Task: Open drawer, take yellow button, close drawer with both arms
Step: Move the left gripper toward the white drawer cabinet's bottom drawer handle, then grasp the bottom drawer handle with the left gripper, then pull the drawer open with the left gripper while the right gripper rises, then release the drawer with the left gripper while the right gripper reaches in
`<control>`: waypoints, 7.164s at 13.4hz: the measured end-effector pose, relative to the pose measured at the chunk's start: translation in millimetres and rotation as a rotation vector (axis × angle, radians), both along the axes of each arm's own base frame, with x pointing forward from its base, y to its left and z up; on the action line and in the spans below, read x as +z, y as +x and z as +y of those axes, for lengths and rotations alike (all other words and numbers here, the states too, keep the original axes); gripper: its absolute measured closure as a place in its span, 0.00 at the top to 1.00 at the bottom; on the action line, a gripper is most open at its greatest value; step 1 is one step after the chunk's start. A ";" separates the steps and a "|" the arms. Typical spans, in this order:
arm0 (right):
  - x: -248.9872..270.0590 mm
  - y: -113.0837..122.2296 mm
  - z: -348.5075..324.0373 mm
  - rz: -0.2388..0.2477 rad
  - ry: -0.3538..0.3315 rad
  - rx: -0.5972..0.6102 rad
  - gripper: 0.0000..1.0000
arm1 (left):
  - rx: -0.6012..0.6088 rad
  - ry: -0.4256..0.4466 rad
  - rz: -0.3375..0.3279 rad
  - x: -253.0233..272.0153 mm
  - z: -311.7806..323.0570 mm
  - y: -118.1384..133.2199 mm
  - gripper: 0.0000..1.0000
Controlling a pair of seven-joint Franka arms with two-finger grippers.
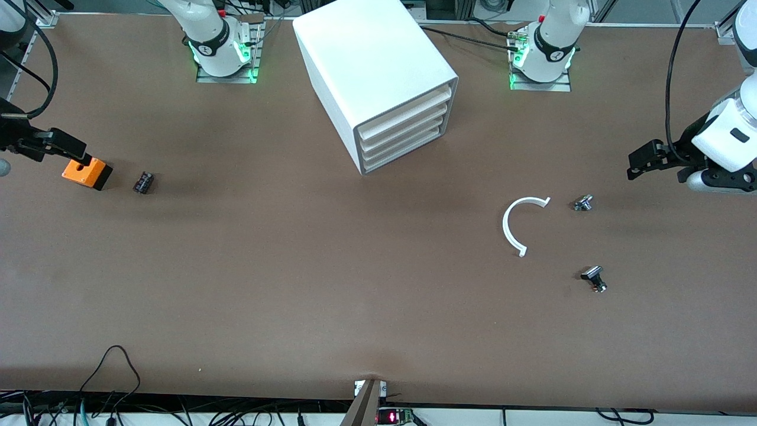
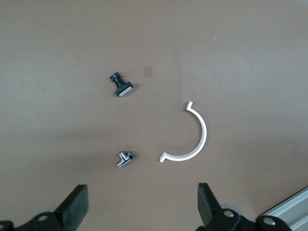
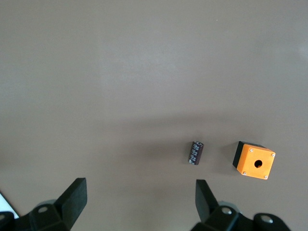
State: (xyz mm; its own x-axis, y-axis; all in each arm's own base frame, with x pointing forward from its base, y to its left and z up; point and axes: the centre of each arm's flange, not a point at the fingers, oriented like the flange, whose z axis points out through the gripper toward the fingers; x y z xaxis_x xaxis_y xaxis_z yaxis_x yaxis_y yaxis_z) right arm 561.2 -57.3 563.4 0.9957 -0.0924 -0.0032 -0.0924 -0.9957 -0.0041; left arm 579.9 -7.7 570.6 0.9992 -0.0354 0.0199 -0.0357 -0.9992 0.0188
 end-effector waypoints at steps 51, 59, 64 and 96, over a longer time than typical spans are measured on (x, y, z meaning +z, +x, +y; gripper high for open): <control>-12.1 7.3 -2.5 0.017 -0.002 0.010 1.00 | -0.168 -0.785 0.693 -293.0 -251.7 -128.6 1.00; -13.3 9.1 -2.1 0.016 -0.003 0.014 1.00 | -0.199 -0.867 0.738 -297.8 -274.8 -153.5 0.91; -45.3 24.4 -3.8 0.044 0.001 0.013 1.00 | -0.203 -0.892 0.778 -297.9 -285.0 -167.5 0.77; -154.2 66.0 220.9 -0.013 0.017 0.472 1.00 | -0.087 -0.730 0.187 -247.4 -173.2 -29.2 1.00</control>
State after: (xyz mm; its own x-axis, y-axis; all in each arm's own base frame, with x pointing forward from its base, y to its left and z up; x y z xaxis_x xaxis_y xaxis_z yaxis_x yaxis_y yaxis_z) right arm 627.1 163.6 409.1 0.9288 0.3705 0.0122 0.3707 -0.9286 -0.0185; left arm 550.8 -180.9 323.2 0.9824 -0.1573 -0.1010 -0.0452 -0.7243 0.6880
